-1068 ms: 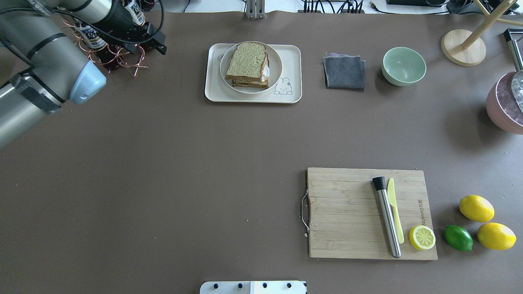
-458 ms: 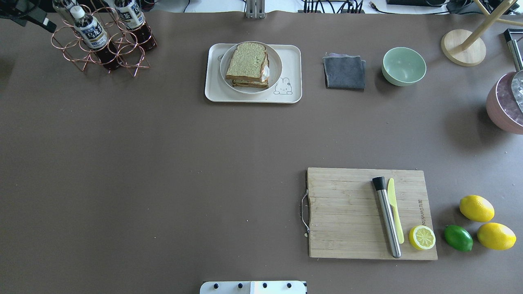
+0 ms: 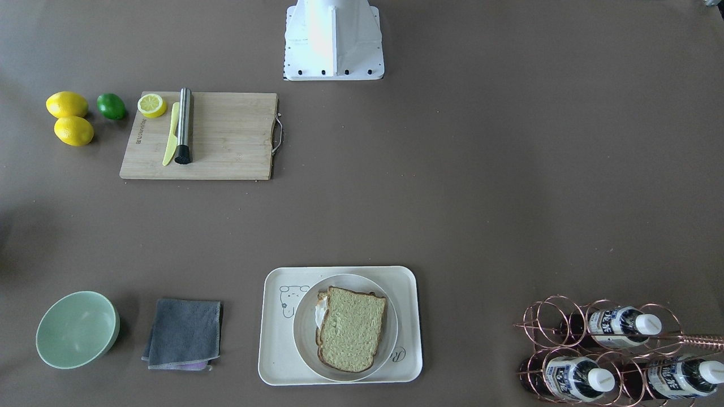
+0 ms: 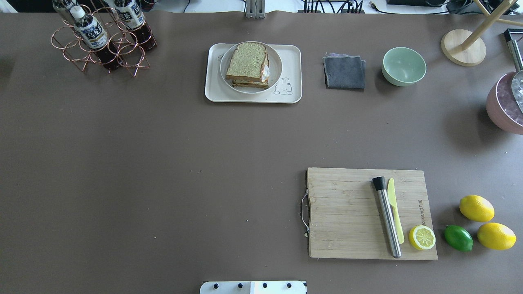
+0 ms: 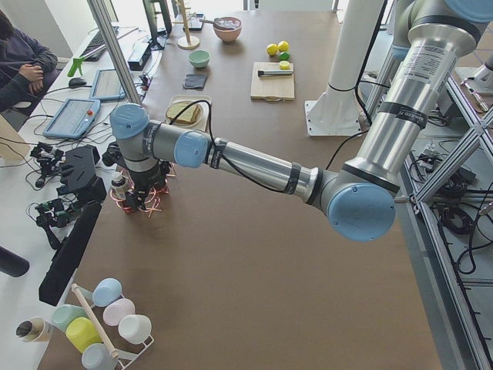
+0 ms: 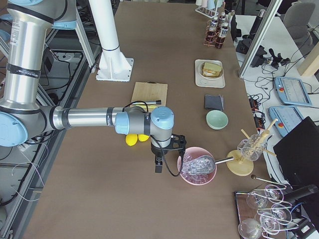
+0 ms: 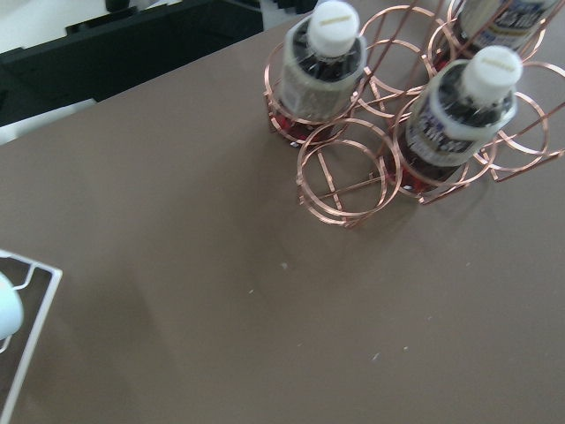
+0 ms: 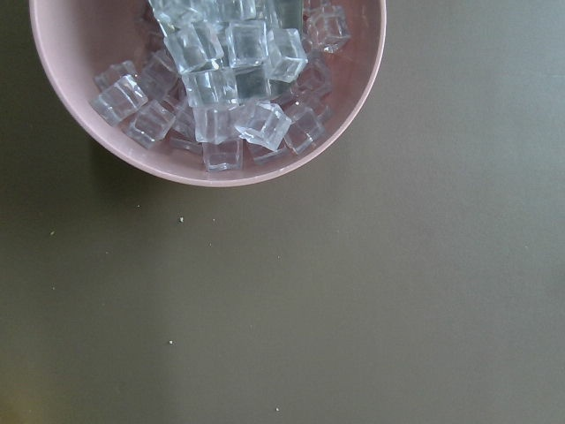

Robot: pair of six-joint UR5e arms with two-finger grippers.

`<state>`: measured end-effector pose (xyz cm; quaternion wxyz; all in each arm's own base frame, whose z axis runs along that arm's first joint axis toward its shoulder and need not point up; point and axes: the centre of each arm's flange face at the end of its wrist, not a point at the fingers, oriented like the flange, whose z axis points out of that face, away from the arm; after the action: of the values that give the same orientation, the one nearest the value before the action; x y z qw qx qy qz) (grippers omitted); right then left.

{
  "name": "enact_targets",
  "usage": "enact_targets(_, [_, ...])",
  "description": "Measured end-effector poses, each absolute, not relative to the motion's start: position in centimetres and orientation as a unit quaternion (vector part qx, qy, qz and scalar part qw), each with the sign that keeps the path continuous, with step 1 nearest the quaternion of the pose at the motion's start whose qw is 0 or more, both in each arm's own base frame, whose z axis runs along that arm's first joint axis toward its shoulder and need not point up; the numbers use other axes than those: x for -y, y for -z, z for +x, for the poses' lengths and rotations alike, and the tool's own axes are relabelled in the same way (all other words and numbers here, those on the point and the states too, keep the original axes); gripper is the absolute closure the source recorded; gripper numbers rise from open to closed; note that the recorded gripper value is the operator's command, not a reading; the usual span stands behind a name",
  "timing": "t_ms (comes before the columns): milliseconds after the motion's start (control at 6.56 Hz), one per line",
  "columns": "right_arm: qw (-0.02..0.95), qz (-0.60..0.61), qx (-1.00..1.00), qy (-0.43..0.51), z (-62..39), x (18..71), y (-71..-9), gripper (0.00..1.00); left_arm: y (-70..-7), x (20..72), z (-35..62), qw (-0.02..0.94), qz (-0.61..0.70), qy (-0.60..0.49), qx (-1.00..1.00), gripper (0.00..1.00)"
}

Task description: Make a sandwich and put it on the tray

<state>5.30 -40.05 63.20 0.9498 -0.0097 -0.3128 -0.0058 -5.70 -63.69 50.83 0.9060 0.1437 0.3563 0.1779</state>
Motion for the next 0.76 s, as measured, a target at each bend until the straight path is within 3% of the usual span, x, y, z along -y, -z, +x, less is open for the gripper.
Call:
enact_targets(305, [0.950, -0.008, 0.313, 0.006, 5.3, 40.2, -63.1, 0.00, -60.3, 57.2, -7.7, 0.920, 0.098, -0.189, -0.328, 0.02])
enact_targets(763, [0.950, -0.011, 0.313, 0.006, 5.2, 40.2, -63.3, 0.00, -66.6, 49.2, -9.6, 0.928, 0.062, -0.160, -0.332, 0.02])
